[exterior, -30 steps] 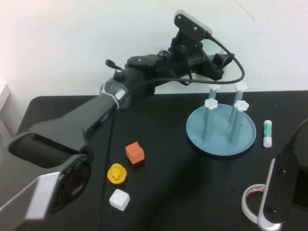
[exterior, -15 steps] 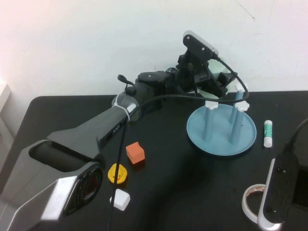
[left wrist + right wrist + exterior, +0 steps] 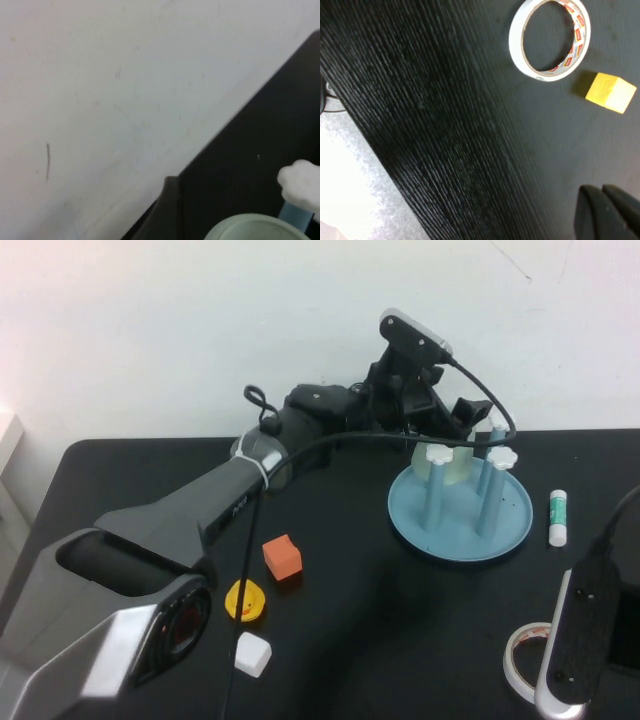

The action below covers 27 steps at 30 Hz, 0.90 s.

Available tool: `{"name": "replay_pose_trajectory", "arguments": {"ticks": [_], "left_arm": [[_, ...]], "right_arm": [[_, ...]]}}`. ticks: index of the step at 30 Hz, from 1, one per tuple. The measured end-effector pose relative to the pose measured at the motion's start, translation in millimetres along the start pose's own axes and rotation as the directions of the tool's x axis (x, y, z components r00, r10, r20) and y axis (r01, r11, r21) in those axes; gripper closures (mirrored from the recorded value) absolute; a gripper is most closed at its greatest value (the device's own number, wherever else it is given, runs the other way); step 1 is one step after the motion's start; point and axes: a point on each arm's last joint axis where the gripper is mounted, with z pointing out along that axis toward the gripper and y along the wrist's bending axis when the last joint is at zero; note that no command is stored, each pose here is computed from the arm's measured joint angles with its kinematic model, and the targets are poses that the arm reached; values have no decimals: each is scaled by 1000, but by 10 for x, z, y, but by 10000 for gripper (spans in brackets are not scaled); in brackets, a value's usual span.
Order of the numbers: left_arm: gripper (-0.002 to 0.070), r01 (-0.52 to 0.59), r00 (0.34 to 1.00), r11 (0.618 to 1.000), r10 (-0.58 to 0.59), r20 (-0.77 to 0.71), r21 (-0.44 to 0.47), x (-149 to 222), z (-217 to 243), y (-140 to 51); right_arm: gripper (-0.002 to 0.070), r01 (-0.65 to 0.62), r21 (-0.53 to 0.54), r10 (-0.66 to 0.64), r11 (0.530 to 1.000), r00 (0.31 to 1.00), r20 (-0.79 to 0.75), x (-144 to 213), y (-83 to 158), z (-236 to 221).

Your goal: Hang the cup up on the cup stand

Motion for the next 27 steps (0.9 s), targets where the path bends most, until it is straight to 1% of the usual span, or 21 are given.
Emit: {"name": "replay_pose_trajectory", "arguments": {"ticks": [3, 6, 9, 10, 13, 14, 16, 18, 19, 21, 23, 25, 27], "left_arm": [[6, -32, 998, 999, 32, -45, 16, -180, -96, -28], [95, -84, 991, 996, 88, -97, 42, -507, -289, -81], [258, -149, 970, 987, 158, -186, 61, -854, -583, -106], [329, -168, 959, 984, 178, -221, 62, -975, -707, -103], [550, -200, 925, 979, 202, -322, 38, -1296, -1113, -56], [594, -212, 913, 977, 205, -353, 17, -1415, -1274, -35], [638, -247, 900, 968, 213, -381, -41, -1689, -1601, -33], [657, -290, 894, 950, 225, -387, -118, -1945, -1925, -54], [663, -312, 897, 937, 236, -374, -155, -2095, -2110, -102], [669, -345, 901, 915, 260, -346, -210, -2332, -2454, -220], [673, -368, 908, 892, 284, -308, -264, -2543, -2838, -382], [674, -383, 913, 867, 302, -275, -318, -2683, -3220, -545], [675, -402, 910, 833, 316, -269, -381, -2715, -3569, -682]], "right_arm": [[676, 0, 0, 0, 1000, 1000, 0, 0, 0, 0], [676, 0, 0, 0, 1000, 1000, 0, 0, 0, 0], [676, 0, 0, 0, 1000, 1000, 0, 0, 0, 0], [676, 0, 0, 0, 1000, 1000, 0, 0, 0, 0], [676, 0, 0, 0, 1000, 1000, 0, 0, 0, 0], [676, 0, 0, 0, 1000, 1000, 0, 0, 0, 0], [676, 0, 0, 0, 1000, 1000, 0, 0, 0, 0], [676, 0, 0, 0, 1000, 1000, 0, 0, 0, 0], [676, 0, 0, 0, 1000, 1000, 0, 0, 0, 0], [676, 0, 0, 0, 1000, 1000, 0, 0, 0, 0], [676, 0, 0, 0, 1000, 1000, 0, 0, 0, 0], [676, 0, 0, 0, 1000, 1000, 0, 0, 0, 0], [676, 0, 0, 0, 1000, 1000, 0, 0, 0, 0]]}}
